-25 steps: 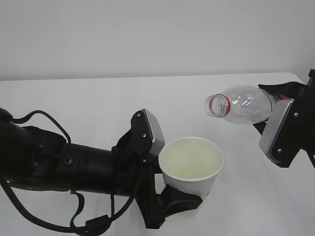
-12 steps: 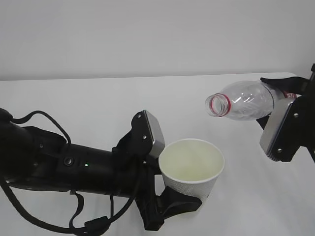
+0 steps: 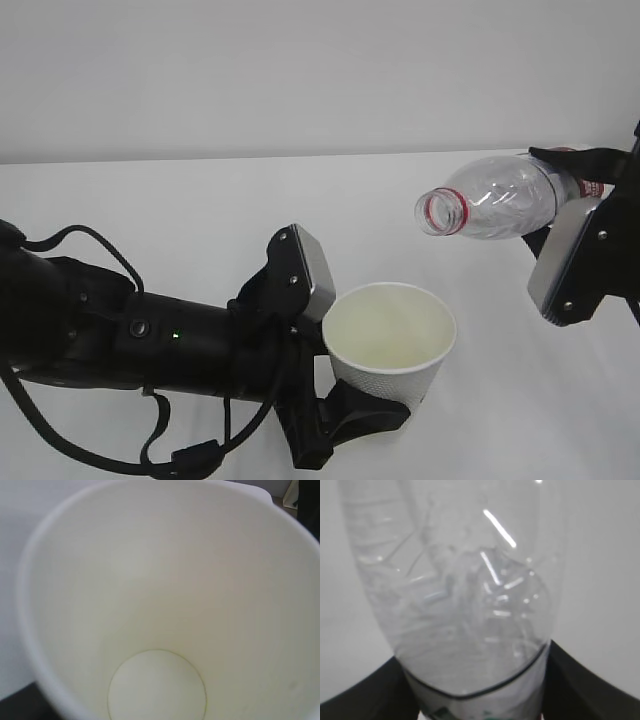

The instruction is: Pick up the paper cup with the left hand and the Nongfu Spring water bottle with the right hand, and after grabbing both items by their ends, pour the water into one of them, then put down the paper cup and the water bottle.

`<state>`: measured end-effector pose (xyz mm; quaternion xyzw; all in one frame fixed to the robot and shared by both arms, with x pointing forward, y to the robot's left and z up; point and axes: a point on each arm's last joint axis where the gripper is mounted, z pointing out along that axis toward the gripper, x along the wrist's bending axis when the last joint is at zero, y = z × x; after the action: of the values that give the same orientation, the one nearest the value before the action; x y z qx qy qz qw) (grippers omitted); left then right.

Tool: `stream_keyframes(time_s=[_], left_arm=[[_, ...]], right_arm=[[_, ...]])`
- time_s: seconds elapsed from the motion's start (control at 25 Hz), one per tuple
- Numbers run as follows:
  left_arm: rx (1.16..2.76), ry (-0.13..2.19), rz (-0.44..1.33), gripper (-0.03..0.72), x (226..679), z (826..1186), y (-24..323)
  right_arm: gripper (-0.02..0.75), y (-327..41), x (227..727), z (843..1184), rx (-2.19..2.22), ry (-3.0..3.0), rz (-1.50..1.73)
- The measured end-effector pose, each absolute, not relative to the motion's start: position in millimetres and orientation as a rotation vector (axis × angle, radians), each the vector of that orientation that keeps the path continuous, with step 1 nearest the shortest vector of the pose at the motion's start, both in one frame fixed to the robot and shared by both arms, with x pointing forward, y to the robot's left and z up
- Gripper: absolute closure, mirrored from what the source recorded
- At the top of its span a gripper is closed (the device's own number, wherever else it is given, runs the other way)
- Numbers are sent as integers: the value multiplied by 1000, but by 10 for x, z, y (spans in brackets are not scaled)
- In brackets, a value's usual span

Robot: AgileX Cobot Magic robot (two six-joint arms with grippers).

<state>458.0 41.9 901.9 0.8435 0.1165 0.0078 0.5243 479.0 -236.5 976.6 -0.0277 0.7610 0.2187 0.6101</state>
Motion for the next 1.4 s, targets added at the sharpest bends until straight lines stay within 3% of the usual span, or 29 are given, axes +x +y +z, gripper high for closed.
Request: stream_keyframes(time_s=[1.4], left_arm=[[2018,279,19,146,4580,9019,419]], right_arm=[[262,-2354,4792,9811,-169,1692,438]])
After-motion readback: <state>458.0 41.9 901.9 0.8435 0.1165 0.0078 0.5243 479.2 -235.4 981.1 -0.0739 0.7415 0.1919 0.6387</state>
